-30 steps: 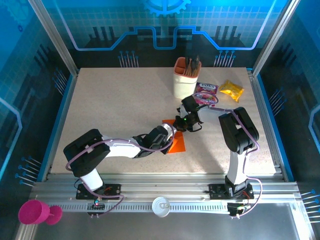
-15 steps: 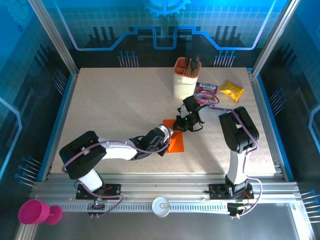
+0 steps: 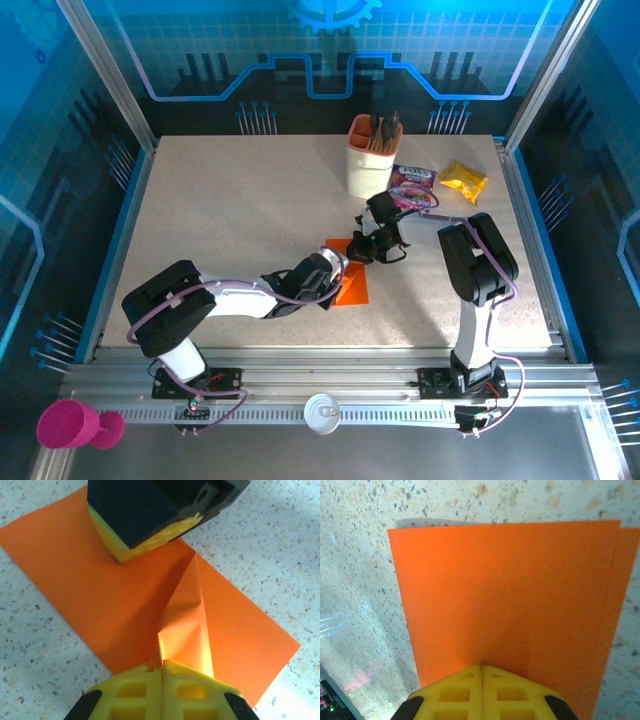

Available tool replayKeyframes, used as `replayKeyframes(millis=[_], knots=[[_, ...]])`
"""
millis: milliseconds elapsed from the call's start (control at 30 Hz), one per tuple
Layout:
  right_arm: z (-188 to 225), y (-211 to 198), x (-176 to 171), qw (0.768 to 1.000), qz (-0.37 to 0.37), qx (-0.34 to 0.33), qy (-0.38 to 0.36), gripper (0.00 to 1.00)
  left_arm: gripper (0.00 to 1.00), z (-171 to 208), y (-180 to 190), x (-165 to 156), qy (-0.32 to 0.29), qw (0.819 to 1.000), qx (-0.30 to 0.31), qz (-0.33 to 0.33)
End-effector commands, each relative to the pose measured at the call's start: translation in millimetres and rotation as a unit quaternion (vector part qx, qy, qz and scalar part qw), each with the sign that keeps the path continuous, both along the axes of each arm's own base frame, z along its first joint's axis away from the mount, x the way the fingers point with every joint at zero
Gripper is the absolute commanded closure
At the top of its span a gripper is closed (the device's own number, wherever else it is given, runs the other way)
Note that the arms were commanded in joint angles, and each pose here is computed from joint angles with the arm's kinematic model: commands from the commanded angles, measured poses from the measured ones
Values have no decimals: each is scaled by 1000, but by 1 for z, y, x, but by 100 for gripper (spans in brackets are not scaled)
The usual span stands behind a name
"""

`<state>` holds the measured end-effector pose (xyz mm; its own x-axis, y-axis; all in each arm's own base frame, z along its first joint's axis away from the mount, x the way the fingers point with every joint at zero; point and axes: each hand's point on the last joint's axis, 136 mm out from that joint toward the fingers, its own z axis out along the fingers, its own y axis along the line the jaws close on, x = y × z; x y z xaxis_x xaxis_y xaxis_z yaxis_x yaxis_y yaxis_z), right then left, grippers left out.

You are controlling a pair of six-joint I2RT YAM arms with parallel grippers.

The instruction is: Fold a paper plane with a square sheet of paper (pick it up from the middle)

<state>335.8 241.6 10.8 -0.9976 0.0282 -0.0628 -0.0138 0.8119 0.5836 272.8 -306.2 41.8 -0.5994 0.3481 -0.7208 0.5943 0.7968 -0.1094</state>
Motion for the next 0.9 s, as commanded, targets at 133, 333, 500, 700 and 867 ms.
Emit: replayKeyframes(millis=[133,333,500,700,867], knots=[[-45,-28,-20,996,-22,-63,53,100,100,7,-16,2,16,999,-30,-12],[-22,-18,-9,998,-27,-31,41,100,100,5,-17,-1,25,999,-36,-13],[37,-7,14,999,-39,20,-7,81,100,5,-16,-3,27,999,-35,-15],[94,-18,13,996,-67,36,-52,53,100,9,-17,-3,23,999,-38,-17],[91,-26,-18,994,-96,48,-29,43,100,16,-18,-2,18,999,-44,-20]])
